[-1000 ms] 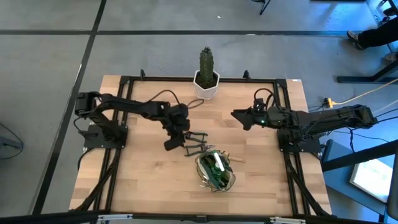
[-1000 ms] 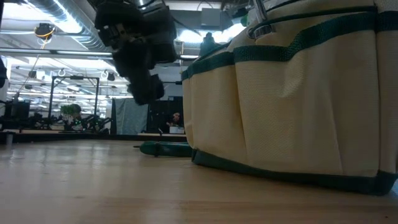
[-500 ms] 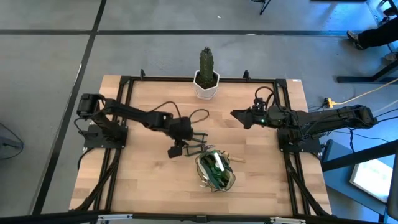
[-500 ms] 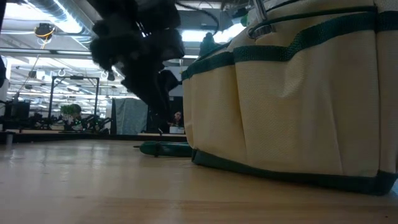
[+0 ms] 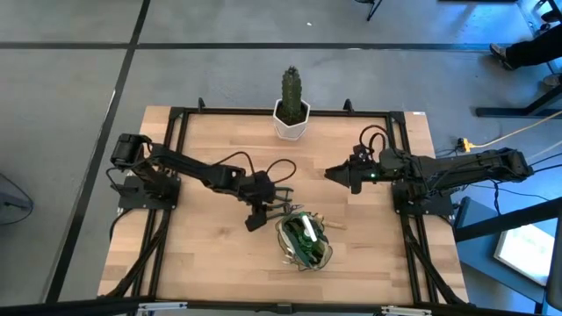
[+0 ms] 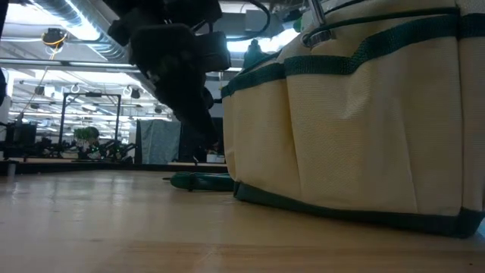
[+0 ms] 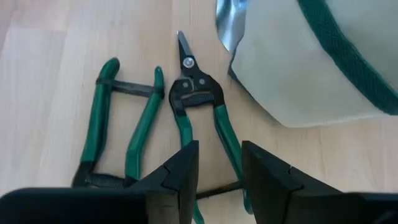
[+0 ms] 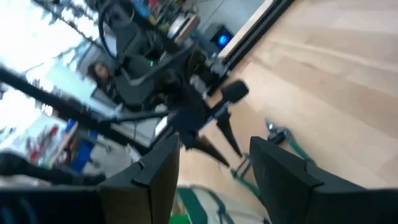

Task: Pick & Place Garden tools in Gardening bag
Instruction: Put the shear scissors into the gardening bag

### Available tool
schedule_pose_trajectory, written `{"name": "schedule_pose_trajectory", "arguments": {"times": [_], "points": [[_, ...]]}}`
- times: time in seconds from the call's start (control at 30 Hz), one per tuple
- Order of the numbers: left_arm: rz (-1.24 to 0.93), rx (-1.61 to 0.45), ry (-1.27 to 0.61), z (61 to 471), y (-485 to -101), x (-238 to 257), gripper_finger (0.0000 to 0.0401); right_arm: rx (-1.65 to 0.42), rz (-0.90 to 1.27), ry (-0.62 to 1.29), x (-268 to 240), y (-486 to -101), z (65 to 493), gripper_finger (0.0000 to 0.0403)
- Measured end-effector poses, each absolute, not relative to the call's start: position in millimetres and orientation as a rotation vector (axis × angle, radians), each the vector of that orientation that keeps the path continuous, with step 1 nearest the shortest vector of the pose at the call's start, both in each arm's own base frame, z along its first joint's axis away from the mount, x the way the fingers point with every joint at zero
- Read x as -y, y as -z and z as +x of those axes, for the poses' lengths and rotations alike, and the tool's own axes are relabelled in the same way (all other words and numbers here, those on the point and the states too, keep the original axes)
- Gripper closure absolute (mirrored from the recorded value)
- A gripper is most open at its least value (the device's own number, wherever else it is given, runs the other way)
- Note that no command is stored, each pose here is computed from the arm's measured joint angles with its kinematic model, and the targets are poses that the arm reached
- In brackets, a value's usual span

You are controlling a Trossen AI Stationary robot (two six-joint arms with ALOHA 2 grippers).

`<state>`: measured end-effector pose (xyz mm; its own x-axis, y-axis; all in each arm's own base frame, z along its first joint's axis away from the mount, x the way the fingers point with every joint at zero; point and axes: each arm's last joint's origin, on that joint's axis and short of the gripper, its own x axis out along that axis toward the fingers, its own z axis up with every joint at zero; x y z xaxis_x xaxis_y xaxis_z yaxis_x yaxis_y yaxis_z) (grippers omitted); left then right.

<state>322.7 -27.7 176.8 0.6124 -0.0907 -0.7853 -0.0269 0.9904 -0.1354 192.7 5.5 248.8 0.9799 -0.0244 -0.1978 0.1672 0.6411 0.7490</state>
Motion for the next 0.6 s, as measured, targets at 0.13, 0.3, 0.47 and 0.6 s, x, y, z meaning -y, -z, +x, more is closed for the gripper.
{"name": "schedule_pose_trajectory", "arguments": {"times": [0.13,0.3,0.47,0.6], "points": [[-0.149,-0.982,0.006,322,-164,34,0.0287,-0.219,0.854,0.080,-7,-246,192,0.0204],[-0.156,-1.004,-0.011,324,-155,38,0.0287,-0.216,0.852,0.076,-7,-247,192,0.0204],[-0.085,-1.001,-0.064,323,-154,37,0.0287,-0.208,0.865,0.078,-7,-247,192,0.0204],[-0.057,-1.008,-0.044,323,-153,37,0.0287,-0.207,0.872,0.079,-7,-247,192,0.0204]]}}
